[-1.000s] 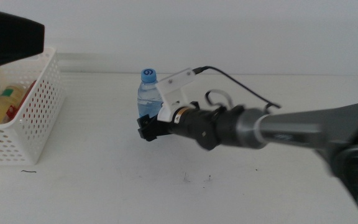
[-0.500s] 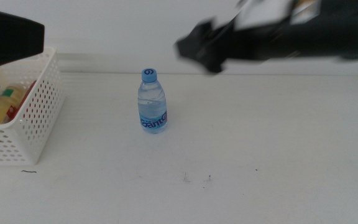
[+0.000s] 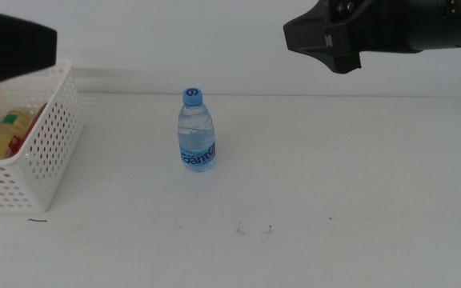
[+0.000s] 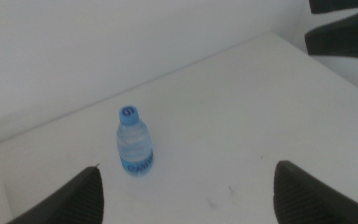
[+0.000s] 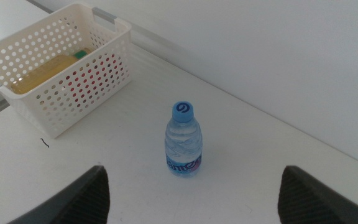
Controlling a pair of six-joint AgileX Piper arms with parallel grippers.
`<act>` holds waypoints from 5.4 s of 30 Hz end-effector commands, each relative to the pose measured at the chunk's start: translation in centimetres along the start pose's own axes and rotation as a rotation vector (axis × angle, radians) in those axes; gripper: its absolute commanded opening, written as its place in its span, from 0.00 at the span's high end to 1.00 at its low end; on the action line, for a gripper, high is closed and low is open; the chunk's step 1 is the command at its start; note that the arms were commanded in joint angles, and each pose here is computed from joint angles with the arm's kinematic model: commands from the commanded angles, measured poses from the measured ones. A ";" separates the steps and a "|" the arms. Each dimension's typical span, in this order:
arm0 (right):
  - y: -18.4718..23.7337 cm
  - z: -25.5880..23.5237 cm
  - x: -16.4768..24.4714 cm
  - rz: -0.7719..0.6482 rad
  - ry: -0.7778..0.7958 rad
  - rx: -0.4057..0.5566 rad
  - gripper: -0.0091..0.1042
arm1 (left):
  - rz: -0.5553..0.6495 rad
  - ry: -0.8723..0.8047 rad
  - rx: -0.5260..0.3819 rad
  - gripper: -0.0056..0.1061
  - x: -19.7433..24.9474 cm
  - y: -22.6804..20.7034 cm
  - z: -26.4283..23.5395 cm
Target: Use arms to grab the bottles and put them into the dustbin to the left of the table.
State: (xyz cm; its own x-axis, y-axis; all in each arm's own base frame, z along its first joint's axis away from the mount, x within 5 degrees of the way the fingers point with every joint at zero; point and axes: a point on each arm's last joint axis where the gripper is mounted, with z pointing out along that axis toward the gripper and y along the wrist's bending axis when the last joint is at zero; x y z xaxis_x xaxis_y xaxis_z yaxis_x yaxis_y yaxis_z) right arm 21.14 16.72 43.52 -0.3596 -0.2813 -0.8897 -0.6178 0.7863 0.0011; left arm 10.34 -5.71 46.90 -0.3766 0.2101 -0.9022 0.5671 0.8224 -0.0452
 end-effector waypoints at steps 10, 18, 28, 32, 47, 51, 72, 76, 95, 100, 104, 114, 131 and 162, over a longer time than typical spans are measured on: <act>-0.2 -0.4 -0.2 -0.005 -0.015 0.010 0.20 | -0.001 -0.200 -0.098 0.11 1.3 1.7 4.9; -0.2 -0.4 -0.2 -0.004 -0.015 0.009 0.20 | 0.039 -0.472 -0.110 0.11 13.5 1.5 13.9; -0.2 -0.4 -0.2 -0.004 -0.015 0.009 0.20 | 0.008 -0.317 -0.182 0.11 20.3 2.7 18.7; -0.2 -0.4 -0.2 -0.004 -0.015 0.009 0.20 | -0.019 -0.355 -0.229 0.11 20.9 3.4 20.4; -0.2 -0.4 -0.2 -0.004 -0.015 0.009 0.20 | -0.070 -0.295 -0.250 0.11 21.4 5.0 32.3; -0.2 -0.4 -0.2 -0.004 -0.015 0.009 0.20 | -0.093 -0.290 -0.279 0.11 21.6 5.6 34.6; -0.2 -0.4 -0.2 -0.004 -0.015 0.009 0.20 | -0.113 -0.257 -0.316 0.11 22.0 8.9 43.2; -0.2 -0.4 -0.2 -0.004 -0.015 0.009 0.20 | -0.096 -0.277 -0.301 0.21 21.7 8.8 43.6; -0.2 -0.4 -0.2 -0.004 -0.015 0.009 0.20 | -0.205 0.187 -0.156 0.97 9.4 5.3 27.3; -0.2 -0.4 -0.2 -0.004 -0.015 0.009 0.20 | -0.084 0.307 -0.047 0.97 2.9 10.5 23.0; -0.2 -0.4 -0.2 -0.004 -0.015 0.009 0.20 | -0.127 0.340 -0.115 0.97 -1.1 16.0 19.7; -0.2 -0.4 -0.2 -0.004 -0.015 0.009 0.20 | -0.272 0.425 -0.249 0.97 -0.8 26.7 17.6; -0.2 -0.4 -0.2 -0.004 -0.015 0.009 0.20 | -0.398 0.770 -0.379 0.92 9.1 34.0 23.0; -0.2 -0.4 -0.2 -0.004 -0.015 0.009 0.20 | -0.121 0.123 -0.317 0.11 -5.6 13.3 13.7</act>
State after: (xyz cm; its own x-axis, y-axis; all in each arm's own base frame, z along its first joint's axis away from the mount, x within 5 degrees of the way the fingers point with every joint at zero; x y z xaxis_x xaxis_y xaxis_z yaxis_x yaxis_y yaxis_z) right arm 21.10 16.66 43.53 -0.3665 -0.2773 -0.8882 -0.6162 0.7876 0.0084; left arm 31.99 -1.40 44.06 -0.6190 0.1510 -0.7707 0.2300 0.9732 0.0059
